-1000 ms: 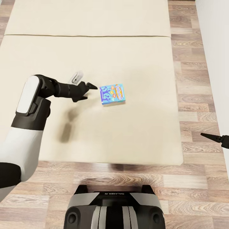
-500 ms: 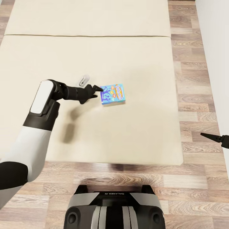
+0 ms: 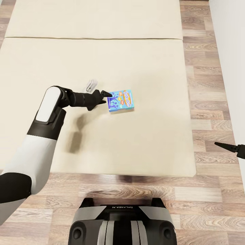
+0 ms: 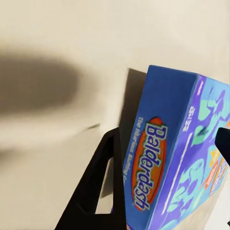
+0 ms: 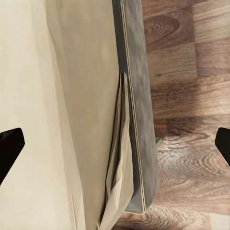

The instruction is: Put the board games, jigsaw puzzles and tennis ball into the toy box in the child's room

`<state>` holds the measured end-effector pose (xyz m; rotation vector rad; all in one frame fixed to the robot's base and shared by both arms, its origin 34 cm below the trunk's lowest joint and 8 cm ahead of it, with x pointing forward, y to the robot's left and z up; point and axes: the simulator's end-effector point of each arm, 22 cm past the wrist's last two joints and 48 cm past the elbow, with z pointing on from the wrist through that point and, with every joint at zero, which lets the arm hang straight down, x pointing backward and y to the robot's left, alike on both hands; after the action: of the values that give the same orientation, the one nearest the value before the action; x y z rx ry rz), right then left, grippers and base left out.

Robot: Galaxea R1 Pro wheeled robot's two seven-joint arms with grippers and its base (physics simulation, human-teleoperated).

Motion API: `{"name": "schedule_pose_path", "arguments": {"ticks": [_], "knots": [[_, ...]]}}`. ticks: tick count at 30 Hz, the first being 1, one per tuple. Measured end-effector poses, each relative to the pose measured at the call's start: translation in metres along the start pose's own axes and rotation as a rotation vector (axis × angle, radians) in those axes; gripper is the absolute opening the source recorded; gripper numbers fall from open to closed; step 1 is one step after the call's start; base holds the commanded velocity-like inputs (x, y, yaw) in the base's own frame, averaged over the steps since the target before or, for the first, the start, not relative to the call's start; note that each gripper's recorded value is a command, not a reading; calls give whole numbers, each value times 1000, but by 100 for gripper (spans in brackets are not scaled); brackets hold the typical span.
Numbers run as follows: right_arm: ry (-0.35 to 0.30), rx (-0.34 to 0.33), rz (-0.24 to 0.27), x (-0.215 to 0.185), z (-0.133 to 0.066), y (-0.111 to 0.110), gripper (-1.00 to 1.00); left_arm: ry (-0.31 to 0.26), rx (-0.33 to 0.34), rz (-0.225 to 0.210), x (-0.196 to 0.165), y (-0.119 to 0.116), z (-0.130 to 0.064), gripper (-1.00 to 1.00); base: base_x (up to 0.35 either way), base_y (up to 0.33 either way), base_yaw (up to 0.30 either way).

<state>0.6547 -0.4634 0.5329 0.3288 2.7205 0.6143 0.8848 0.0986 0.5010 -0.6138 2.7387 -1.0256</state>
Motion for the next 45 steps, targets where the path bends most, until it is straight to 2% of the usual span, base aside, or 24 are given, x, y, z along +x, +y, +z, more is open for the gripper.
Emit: {"name": "schedule_pose_path", "arguments": {"ticks": [9, 38, 45], "knots": [[0, 0, 0, 0, 0, 0, 100, -5, -2, 3, -1, 0, 0, 100, 0, 0, -155], [1, 0, 1, 1, 0, 0, 100, -4, -3, 4, -1, 1, 0, 100, 0, 0, -257], [2, -2, 2, 2, 1, 0, 100, -4, -3, 2, -1, 1, 0, 100, 0, 0, -99]]}}
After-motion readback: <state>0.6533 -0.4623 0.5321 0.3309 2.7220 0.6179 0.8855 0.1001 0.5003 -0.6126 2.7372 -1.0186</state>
